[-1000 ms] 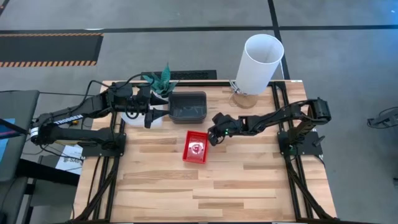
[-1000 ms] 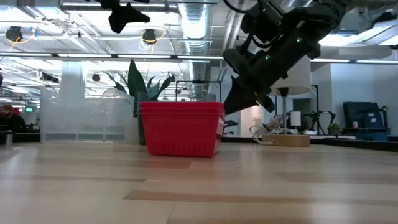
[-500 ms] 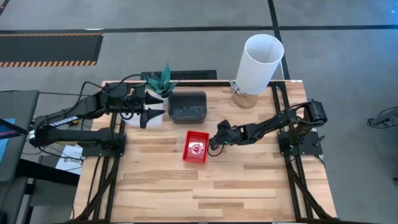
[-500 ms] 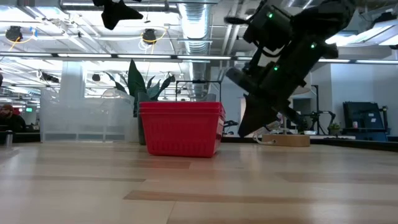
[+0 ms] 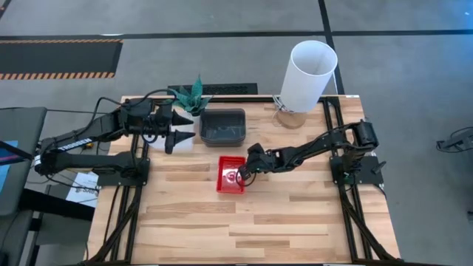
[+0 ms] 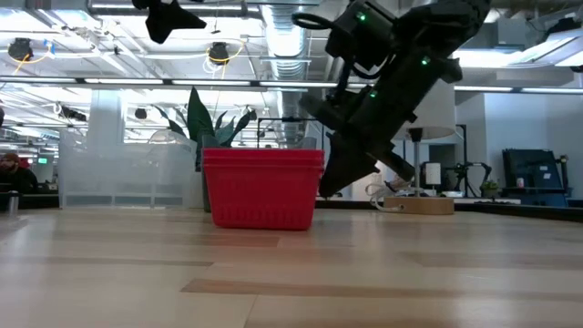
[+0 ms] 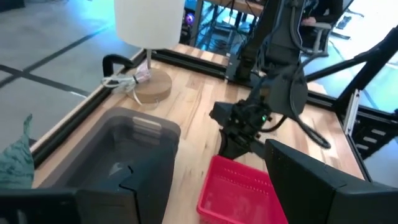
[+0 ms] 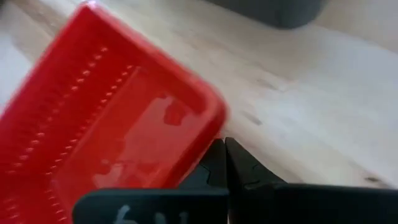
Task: Stack baskets by color
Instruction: Adjust the stack of red bins on the table, then return to Home Position
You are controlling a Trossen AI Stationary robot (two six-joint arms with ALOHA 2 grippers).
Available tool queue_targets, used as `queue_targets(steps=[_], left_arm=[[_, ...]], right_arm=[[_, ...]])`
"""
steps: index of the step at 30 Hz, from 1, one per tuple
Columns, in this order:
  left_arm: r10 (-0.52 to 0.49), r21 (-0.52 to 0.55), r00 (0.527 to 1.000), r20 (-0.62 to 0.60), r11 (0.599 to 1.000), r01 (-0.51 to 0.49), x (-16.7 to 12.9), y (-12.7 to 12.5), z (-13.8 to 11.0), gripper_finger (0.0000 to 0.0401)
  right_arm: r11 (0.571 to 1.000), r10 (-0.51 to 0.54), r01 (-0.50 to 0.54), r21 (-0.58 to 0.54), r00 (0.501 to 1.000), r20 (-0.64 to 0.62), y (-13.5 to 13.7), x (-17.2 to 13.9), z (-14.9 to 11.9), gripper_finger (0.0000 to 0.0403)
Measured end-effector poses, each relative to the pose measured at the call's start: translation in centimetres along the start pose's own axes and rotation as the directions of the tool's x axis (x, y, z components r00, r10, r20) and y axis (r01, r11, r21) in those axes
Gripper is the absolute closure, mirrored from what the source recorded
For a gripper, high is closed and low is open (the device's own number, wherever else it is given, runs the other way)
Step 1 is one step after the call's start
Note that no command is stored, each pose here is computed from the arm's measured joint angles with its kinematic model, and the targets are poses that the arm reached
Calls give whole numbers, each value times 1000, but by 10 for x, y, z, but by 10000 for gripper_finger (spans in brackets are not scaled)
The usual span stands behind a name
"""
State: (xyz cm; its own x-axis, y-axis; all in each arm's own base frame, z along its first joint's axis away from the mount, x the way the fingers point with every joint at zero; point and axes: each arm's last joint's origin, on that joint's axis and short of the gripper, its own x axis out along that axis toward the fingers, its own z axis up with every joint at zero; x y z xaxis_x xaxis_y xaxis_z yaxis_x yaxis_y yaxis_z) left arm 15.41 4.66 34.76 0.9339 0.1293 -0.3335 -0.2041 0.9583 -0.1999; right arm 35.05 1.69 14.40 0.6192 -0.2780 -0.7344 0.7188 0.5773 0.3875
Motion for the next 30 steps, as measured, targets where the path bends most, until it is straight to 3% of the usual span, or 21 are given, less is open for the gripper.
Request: queue_targets(steps=[9,17,23,30], left_arm=[[2,11,1000,-24,1000,-2,-2,0,-3,166],[1,12,1000,-17,1000,-1,-4,0,-2,166],[-2,19,1000,4,1000,2,-4,-1,-1,166],[-54,68,988,147,997,44,-11,-8,6,166]], right_arm=[[999,48,-48,10,999,9,11,-3,6,402],[997,2,-2,-72,1000,0,3,-16,17,402],[977,78,-64,-202,995,60,8,-53,38,402],[897,296,-209,-390,939,177,1,-116,51,402]])
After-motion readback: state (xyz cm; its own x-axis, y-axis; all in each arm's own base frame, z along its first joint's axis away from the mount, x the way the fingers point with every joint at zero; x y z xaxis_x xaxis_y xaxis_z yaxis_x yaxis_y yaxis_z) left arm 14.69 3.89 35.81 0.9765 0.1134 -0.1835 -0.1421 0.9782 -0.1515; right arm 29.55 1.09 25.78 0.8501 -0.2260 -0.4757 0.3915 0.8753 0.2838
